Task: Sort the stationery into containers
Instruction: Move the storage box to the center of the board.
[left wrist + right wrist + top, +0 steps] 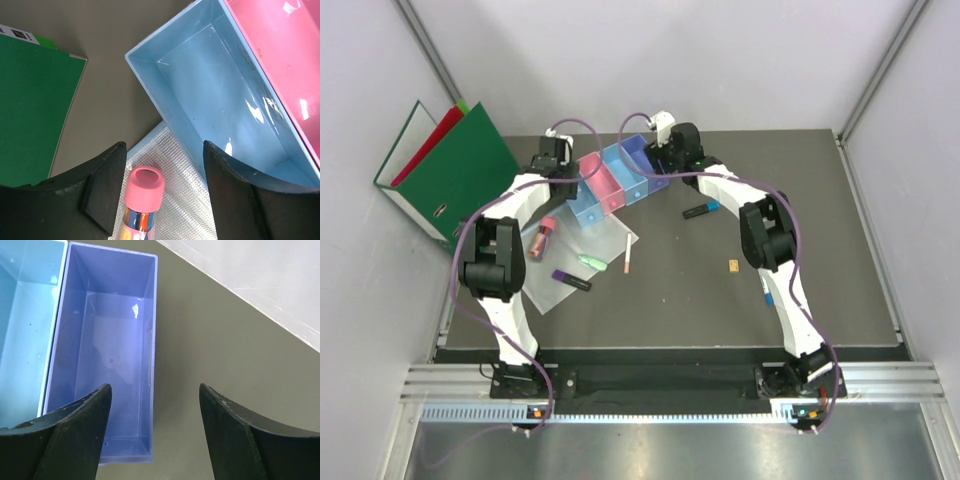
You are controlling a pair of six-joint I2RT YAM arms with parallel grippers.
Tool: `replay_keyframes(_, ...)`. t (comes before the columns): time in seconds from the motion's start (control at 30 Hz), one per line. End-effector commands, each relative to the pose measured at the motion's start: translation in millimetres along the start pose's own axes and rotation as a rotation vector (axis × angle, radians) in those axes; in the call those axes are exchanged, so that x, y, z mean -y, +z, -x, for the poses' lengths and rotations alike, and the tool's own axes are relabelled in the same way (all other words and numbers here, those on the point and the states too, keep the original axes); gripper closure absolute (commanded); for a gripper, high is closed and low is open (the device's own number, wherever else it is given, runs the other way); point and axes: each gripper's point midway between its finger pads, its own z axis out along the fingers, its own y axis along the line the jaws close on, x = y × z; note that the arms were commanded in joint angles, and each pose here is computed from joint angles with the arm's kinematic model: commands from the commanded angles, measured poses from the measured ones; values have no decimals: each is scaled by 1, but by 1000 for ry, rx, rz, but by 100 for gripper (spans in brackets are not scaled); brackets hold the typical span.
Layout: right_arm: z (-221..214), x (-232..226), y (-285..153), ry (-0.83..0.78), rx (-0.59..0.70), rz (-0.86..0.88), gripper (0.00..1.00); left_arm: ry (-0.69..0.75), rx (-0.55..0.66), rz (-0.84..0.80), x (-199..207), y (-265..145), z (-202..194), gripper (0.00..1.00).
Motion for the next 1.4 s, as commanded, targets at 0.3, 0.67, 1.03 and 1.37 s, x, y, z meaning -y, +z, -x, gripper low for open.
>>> replay_keyframes(0.3,12,-21,-1,25,12,100,46,-21,44,-25,8,14,14,39)
replay_keyframes(0.67,3,-34,-4,50,-25,162,61,-17,43,-45,13,20,14,45)
replay_keyframes(1.03,-6,-41,-15,50,-57,188,70,-11,52,-78,20,23,18,66)
replay_keyframes(1.37,0,-40,-22,65,-61,183,78,7,51,-104,26,25,21,73)
